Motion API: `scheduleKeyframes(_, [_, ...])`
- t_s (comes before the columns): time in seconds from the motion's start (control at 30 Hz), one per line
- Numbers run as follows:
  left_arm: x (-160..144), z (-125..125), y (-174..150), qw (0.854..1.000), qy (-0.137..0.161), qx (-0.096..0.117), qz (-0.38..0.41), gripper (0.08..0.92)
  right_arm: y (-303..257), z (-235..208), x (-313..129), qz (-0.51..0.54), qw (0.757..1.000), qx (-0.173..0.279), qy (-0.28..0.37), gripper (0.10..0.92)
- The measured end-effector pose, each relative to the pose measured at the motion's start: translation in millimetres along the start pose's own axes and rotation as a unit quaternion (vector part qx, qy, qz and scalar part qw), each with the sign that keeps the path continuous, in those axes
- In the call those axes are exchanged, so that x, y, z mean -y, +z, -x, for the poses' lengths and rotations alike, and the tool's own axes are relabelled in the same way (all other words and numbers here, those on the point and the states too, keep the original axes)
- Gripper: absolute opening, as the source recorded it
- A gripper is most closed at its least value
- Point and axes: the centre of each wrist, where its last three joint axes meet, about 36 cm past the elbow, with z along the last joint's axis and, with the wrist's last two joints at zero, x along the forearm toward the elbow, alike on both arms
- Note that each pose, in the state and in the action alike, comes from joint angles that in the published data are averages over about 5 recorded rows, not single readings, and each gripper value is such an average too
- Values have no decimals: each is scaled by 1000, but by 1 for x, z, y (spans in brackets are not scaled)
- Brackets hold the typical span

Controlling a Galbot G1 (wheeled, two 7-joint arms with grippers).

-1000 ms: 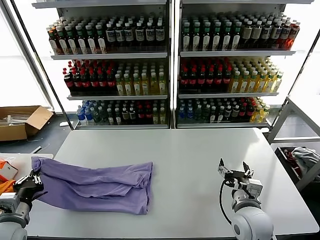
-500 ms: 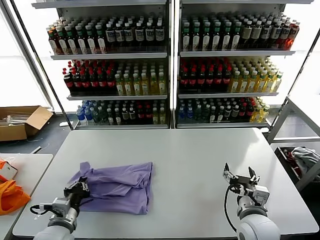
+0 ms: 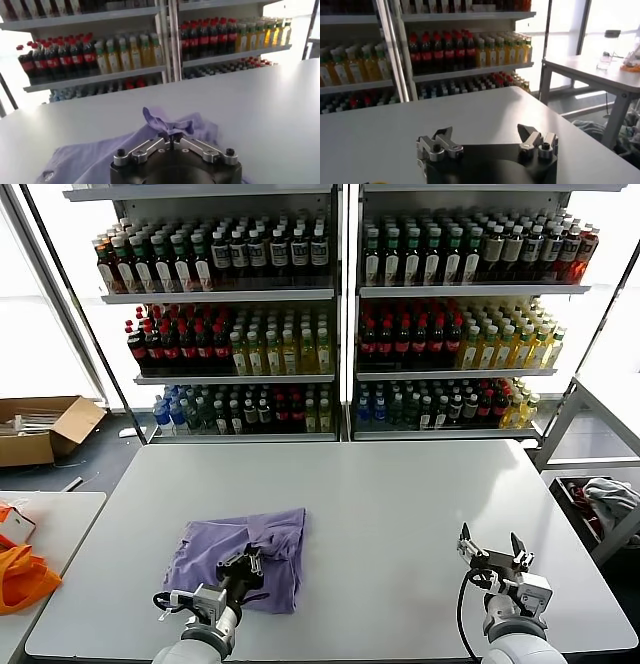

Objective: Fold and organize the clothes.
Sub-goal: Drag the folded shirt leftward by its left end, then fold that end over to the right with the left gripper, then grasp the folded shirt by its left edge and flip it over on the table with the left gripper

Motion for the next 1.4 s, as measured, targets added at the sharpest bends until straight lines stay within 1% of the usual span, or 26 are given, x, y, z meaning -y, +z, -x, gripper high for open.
scheduleKeyframes(0.17, [12,7,-1,1000,13,-1,0,91,5,-3,1,2,1000,-5,4,823])
scheduleKeyframes(0.47, [19,22,-5,1000,17,-2,-3,91,9,-6,-2,2,1000,-8,3,823])
scheduleKeyframes(0.63, [28,27,-3,1000,28,-2,-8,92,12,-4,-3,1,1000,-11,2,823])
scheduleKeyframes(0.7, [31,30,-1,999,32,-1,-11,110,13,-4,-3,1,1000,-12,1,823])
scheduleKeyframes(0.8, [33,34,1,999,35,3,-15,178,14,-4,-3,1,1000,-12,0,823])
scheduleKeyframes(0.9, [35,37,5,999,37,7,-20,265,15,-2,-3,1,1000,-13,1,823])
scheduleKeyframes(1.0, [38,36,8,998,48,7,-31,351,17,1,-5,2,1000,-15,1,823])
scheduleKeyframes(1.13, [46,27,6,995,77,6,-70,464,17,4,-8,2,1000,-15,-1,823])
scheduleKeyframes(1.23, [52,16,-2,987,108,8,-119,551,17,7,-10,0,1000,-16,-5,823])
scheduleKeyframes(1.33, [52,6,-12,977,132,18,-167,637,17,12,-13,-4,1000,-17,-10,823])
scheduleKeyframes(1.4, [48,0,-20,971,138,29,-193,698,16,15,-15,-6,1000,-17,-15,823])
